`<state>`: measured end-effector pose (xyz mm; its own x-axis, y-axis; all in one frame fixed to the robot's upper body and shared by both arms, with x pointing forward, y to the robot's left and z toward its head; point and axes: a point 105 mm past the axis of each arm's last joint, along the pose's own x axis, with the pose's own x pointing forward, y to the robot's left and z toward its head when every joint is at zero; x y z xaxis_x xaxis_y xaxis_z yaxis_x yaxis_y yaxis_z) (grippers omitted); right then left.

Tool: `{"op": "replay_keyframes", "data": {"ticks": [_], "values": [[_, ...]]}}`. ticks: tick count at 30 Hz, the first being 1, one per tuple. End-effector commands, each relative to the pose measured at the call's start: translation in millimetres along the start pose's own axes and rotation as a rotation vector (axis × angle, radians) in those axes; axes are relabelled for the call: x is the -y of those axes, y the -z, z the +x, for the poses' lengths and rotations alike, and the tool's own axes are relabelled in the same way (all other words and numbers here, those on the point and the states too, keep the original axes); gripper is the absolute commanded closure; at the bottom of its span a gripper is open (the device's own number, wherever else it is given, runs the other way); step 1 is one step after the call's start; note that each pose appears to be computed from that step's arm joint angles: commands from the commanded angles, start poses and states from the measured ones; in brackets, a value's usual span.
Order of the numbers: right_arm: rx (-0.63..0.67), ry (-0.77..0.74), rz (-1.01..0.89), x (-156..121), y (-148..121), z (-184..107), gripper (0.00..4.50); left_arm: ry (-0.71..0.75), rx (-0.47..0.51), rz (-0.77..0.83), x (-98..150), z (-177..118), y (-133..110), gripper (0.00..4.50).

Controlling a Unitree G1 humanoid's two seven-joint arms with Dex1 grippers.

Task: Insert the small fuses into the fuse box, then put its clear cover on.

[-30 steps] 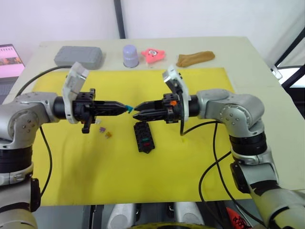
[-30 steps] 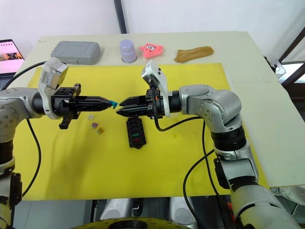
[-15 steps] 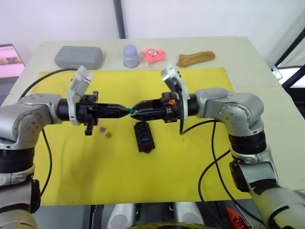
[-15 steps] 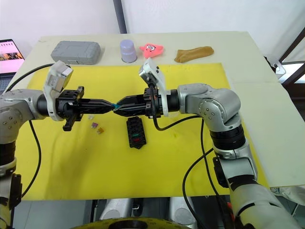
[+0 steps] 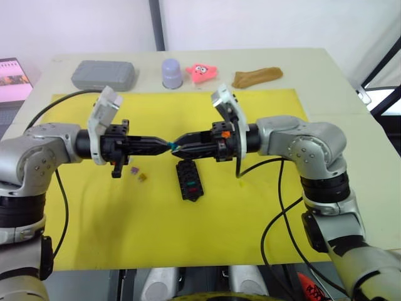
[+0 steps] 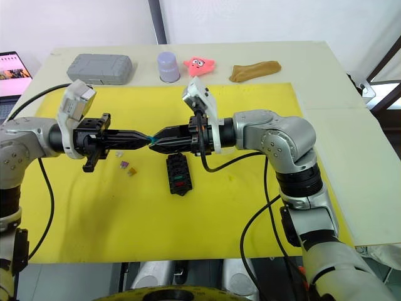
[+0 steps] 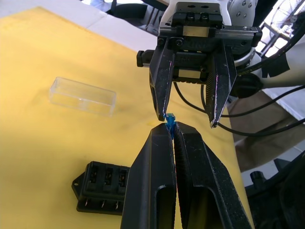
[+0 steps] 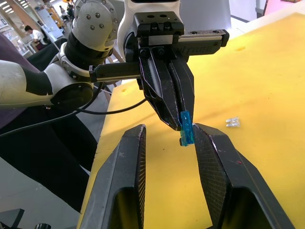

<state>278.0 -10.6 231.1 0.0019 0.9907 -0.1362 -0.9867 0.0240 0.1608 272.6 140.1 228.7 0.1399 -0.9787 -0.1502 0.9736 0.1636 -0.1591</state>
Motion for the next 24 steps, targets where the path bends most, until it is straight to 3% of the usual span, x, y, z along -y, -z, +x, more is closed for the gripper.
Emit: {"op": "replay_keyframes", "data": {"ticks": [1, 24], "values": [[0.009, -0.030, -0.065, -9.1, -12.0, 2.6, 2.90, 0.012, 0.008, 0.043, 4.4, -0.8, -8.3, 4.50], [0.003, -0.008, -0.080, -5.1, -13.0, 4.7, 2.90, 0.029, -0.003, 0.041, 7.1, 0.0, -7.1, 4.50]]}}
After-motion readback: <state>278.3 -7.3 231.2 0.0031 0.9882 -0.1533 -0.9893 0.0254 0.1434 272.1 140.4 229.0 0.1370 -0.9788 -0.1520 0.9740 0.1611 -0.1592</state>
